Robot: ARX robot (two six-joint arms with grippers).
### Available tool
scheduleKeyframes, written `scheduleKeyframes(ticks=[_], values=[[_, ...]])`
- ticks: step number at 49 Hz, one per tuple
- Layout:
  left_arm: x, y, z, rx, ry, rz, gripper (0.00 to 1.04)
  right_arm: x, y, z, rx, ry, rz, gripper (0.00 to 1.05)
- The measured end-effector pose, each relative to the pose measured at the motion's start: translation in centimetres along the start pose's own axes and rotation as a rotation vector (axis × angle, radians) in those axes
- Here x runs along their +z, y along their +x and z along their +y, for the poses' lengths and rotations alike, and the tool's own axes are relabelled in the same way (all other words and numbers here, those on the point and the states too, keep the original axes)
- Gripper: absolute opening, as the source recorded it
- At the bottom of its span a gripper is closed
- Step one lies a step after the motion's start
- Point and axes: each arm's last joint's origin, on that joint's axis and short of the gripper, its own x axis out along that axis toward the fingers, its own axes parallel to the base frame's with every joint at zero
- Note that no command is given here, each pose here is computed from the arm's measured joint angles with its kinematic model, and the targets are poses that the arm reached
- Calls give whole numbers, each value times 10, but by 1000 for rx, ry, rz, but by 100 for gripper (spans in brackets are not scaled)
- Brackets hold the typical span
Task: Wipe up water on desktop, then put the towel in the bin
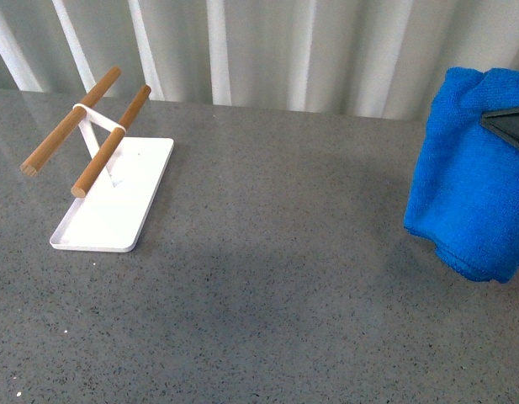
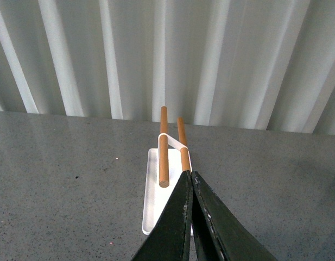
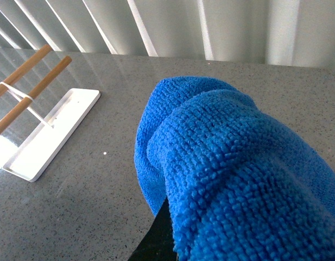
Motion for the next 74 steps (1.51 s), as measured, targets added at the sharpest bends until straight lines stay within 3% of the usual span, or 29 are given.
scheduleKeyframes(ticks=[55, 59, 66, 74], values=[[-3, -25, 0, 0, -1, 5, 5, -9, 5, -3, -38, 25, 35, 4], [-3, -25, 0, 0, -1, 5, 17, -15, 11, -7, -41, 58, 56, 4], [-3, -25, 0, 0, -1, 5, 51, -42, 43, -24, -94, 132, 154, 4], [-3, -25, 0, 0, -1, 5, 74, -56, 67, -23, -73, 148, 222, 4]])
